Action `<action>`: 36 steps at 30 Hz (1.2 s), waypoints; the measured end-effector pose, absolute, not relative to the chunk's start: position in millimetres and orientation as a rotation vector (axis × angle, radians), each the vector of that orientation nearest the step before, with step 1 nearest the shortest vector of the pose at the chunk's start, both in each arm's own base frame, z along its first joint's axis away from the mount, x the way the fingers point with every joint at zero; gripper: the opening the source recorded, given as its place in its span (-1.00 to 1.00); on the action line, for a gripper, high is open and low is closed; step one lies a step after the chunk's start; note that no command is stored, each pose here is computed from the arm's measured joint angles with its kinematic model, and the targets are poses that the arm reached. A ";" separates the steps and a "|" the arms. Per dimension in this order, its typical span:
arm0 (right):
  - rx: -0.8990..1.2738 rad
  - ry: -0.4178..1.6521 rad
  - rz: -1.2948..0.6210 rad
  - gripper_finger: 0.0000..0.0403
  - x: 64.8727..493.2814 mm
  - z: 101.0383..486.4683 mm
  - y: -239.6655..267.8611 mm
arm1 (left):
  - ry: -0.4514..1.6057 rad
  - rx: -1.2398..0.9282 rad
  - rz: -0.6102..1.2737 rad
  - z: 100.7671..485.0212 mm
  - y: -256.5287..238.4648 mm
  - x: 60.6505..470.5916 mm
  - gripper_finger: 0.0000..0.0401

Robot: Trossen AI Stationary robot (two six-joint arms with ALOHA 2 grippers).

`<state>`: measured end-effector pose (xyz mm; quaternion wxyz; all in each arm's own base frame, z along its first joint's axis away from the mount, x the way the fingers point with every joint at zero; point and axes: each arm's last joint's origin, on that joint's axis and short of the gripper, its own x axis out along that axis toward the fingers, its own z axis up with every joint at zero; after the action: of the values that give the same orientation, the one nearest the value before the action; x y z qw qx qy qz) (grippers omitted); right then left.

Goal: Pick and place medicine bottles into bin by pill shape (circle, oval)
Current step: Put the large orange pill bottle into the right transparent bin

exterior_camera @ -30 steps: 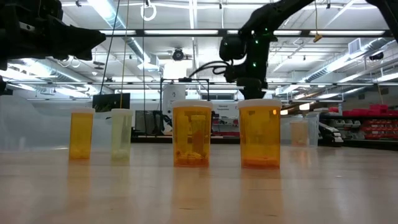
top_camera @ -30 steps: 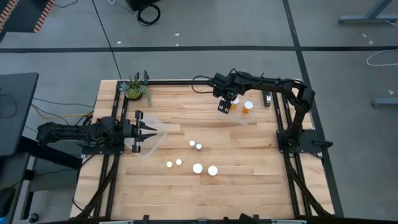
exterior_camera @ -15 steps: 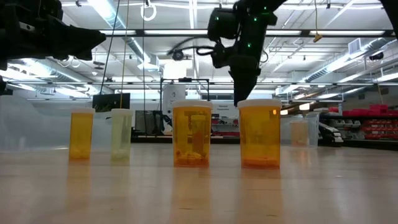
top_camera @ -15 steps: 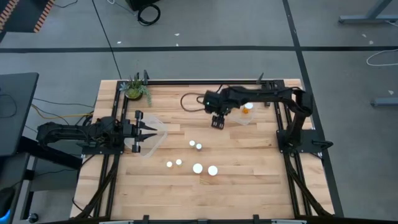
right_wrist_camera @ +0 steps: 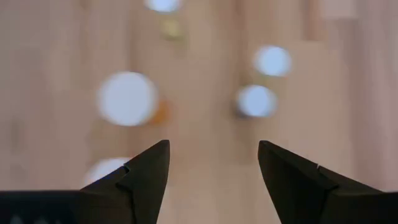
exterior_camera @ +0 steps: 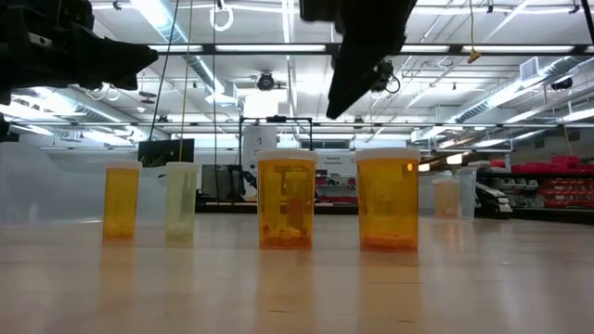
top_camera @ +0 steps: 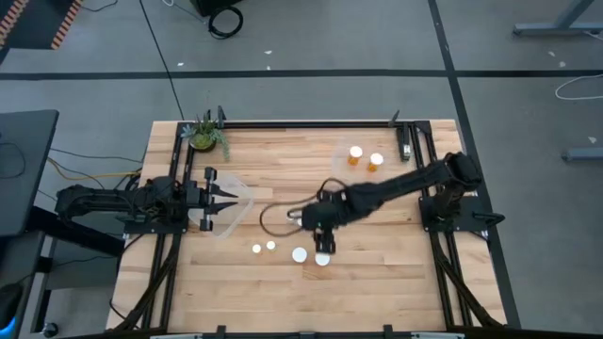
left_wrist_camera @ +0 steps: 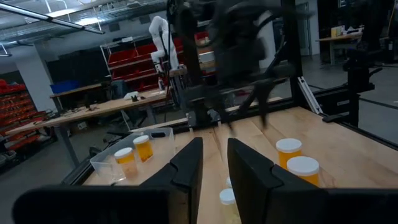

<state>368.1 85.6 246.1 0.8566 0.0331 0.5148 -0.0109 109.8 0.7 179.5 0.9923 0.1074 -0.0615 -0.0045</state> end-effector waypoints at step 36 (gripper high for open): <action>-0.078 1.094 0.106 0.61 366.2 209.3 158.0 | -0.103 0.215 -0.011 177.8 0.7 111.3 -0.57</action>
<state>366.2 158.0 209.3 0.8519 -0.0371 0.5199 0.0505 111.3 0.7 177.8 0.9929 0.1073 -0.0515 -0.0056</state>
